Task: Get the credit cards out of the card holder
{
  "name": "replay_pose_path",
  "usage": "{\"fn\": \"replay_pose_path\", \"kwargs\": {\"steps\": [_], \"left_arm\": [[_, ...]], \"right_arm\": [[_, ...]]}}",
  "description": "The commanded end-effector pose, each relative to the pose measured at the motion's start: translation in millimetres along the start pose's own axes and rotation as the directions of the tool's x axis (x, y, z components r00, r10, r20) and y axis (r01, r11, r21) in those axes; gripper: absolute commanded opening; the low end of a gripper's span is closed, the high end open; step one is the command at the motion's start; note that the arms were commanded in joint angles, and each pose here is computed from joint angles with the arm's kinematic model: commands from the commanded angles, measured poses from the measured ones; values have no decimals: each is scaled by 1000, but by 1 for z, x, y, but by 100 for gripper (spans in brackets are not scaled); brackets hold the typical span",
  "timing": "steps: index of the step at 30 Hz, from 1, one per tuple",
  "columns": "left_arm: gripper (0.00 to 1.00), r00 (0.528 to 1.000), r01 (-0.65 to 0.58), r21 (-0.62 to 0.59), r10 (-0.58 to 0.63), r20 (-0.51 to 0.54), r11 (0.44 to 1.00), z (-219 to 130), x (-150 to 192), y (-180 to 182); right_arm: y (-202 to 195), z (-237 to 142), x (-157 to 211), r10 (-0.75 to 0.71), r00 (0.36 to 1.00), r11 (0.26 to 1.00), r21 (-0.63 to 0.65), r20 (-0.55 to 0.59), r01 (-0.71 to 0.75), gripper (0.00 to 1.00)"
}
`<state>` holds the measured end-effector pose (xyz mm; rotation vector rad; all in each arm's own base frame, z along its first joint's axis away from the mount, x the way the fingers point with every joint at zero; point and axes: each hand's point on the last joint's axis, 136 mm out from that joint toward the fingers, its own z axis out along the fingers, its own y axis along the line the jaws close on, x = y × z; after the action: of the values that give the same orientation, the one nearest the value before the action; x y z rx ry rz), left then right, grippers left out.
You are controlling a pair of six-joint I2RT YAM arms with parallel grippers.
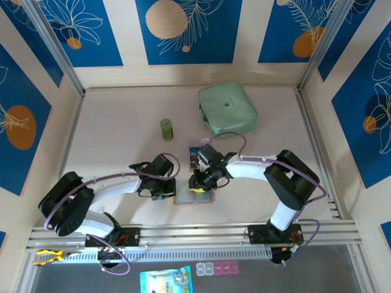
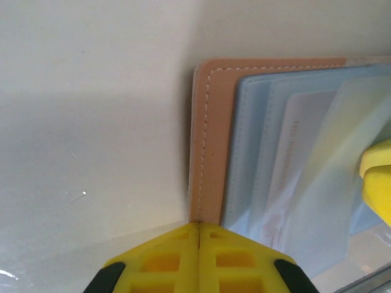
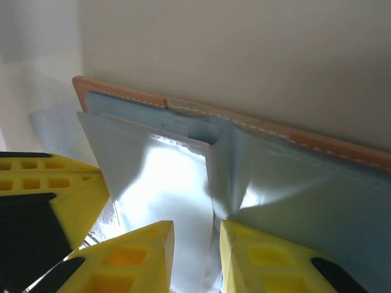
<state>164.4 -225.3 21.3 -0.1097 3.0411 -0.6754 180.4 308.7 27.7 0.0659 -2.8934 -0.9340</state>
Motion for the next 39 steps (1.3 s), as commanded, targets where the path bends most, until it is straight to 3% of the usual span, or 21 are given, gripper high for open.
{"fn": "replay_pose_path", "kwargs": {"steps": [1, 10, 17, 28, 39], "left_arm": [[3, 999, -7, 0, 7, 35, 1000, -15, -7, -6], [11, 997, -1, 131, -10, 82, 991, -26, -18, -36], [20, 998, 18, 198, -31, 62, 980, -19, -20, -48], [27, 999, 37, 168, -42, 27, 985, -3, -18, -41], [25, 999, 47, 178, -47, -4, 983, 5, -15, -42]], "right_arm": [[-10, 4, 8, 11, 999, 1000, 11, -35, -11, 28], [-14, 6, 10, 18, 999, 1000, 12, -39, -18, 28], [-14, 5, 10, 16, 999, 1000, 11, -38, -16, 27], [-14, 5, 11, 23, 999, 1000, 5, -38, -23, 27], [-11, 4, 11, 24, 999, 1000, -17, -35, -25, 27]]}}
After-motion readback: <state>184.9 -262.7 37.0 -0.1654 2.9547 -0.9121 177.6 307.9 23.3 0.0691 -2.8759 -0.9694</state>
